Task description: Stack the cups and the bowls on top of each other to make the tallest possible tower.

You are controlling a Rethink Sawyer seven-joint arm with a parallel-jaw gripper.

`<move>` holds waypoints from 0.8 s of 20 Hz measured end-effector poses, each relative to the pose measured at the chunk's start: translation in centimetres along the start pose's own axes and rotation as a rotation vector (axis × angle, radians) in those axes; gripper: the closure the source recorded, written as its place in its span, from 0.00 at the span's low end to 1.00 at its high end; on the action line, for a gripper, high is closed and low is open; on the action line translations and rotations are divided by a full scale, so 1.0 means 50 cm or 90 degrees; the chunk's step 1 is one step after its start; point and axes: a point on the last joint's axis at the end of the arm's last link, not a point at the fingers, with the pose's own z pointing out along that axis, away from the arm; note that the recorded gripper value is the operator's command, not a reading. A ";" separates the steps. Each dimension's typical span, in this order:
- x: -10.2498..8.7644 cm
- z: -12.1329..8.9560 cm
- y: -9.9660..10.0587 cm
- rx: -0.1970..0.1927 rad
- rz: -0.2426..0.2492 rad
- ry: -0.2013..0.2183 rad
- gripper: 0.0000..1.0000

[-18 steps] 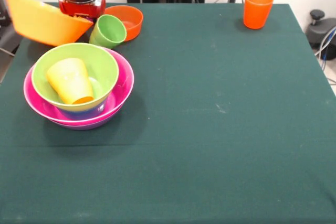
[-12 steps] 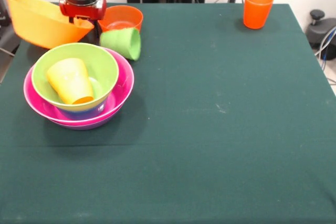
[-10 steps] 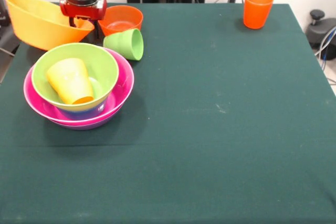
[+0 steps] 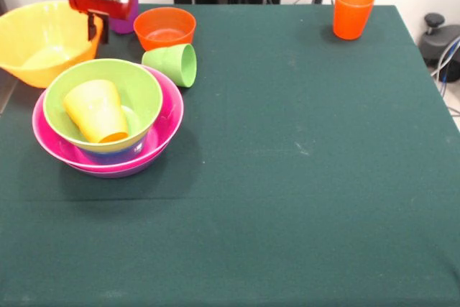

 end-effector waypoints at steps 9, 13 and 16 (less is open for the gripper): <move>0.023 -0.024 -0.049 0.025 0.068 0.018 1.00; 0.022 -0.028 -0.063 0.008 0.119 0.025 1.00; 0.017 -0.038 -0.080 -0.010 0.174 0.030 1.00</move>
